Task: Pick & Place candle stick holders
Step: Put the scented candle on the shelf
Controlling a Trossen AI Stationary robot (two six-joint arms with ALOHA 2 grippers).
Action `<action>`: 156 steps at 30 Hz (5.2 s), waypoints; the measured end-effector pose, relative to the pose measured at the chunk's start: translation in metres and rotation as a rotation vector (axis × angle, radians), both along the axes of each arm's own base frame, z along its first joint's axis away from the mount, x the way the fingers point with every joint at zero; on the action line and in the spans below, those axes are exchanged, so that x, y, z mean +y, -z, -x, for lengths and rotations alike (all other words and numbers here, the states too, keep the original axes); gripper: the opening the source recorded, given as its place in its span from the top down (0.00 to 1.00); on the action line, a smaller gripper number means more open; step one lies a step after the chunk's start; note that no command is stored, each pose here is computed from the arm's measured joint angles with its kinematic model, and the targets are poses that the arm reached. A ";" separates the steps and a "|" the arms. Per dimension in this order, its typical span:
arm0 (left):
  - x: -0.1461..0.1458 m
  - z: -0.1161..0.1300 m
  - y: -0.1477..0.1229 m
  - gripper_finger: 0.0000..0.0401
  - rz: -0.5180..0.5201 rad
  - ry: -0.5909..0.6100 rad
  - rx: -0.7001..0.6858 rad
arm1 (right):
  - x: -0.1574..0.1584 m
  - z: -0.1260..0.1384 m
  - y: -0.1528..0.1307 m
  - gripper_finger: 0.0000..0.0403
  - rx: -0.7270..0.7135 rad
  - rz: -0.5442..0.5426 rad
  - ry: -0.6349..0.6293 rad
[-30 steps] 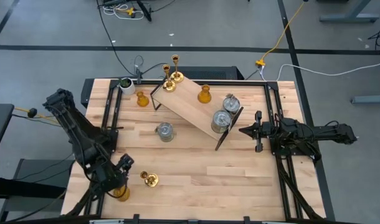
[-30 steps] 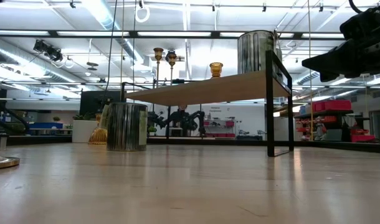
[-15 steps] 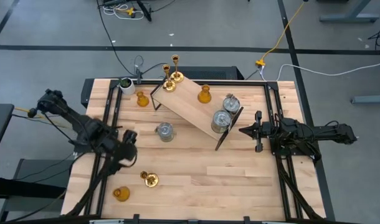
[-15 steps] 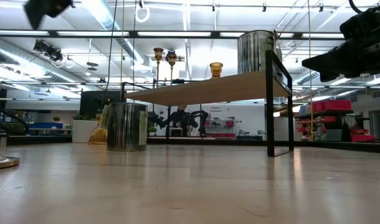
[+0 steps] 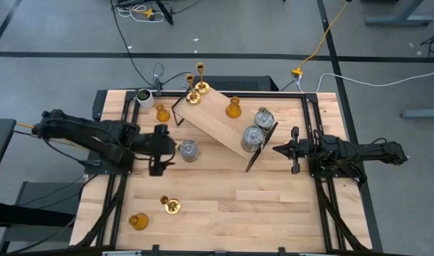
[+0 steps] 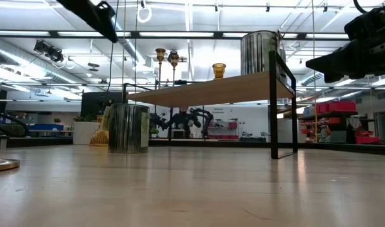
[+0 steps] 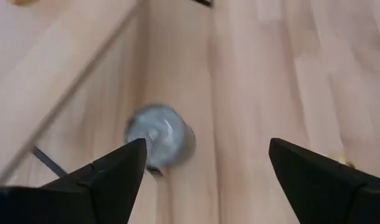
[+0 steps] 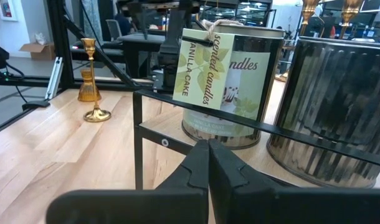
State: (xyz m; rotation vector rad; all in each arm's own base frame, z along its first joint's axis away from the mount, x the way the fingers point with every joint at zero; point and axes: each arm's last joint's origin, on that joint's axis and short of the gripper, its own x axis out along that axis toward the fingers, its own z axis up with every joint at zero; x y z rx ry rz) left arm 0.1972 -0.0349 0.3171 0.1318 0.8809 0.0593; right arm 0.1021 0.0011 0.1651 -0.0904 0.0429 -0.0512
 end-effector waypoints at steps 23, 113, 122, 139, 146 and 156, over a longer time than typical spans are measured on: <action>0.041 -0.070 0.053 0.05 0.183 -0.522 0.046 | 0.000 0.000 0.000 0.99 0.000 0.000 0.000; 0.083 -0.153 -0.082 0.08 0.302 -0.400 0.065 | 0.000 0.000 0.000 0.99 0.000 0.000 0.000; 0.093 -0.177 -0.059 0.07 0.191 -0.314 0.144 | 0.000 0.000 0.000 0.99 0.000 0.000 0.000; 0.125 -0.183 -0.044 0.07 0.050 -0.260 0.210 | 0.000 0.000 0.000 0.99 0.000 0.000 0.000; 0.129 -0.185 -0.038 0.06 0.072 -0.261 0.228 | 0.000 0.000 0.000 0.99 0.000 0.000 0.000; 0.132 -0.192 -0.024 0.06 0.091 -0.270 0.271 | 0.000 0.000 0.000 0.99 -0.001 0.000 0.000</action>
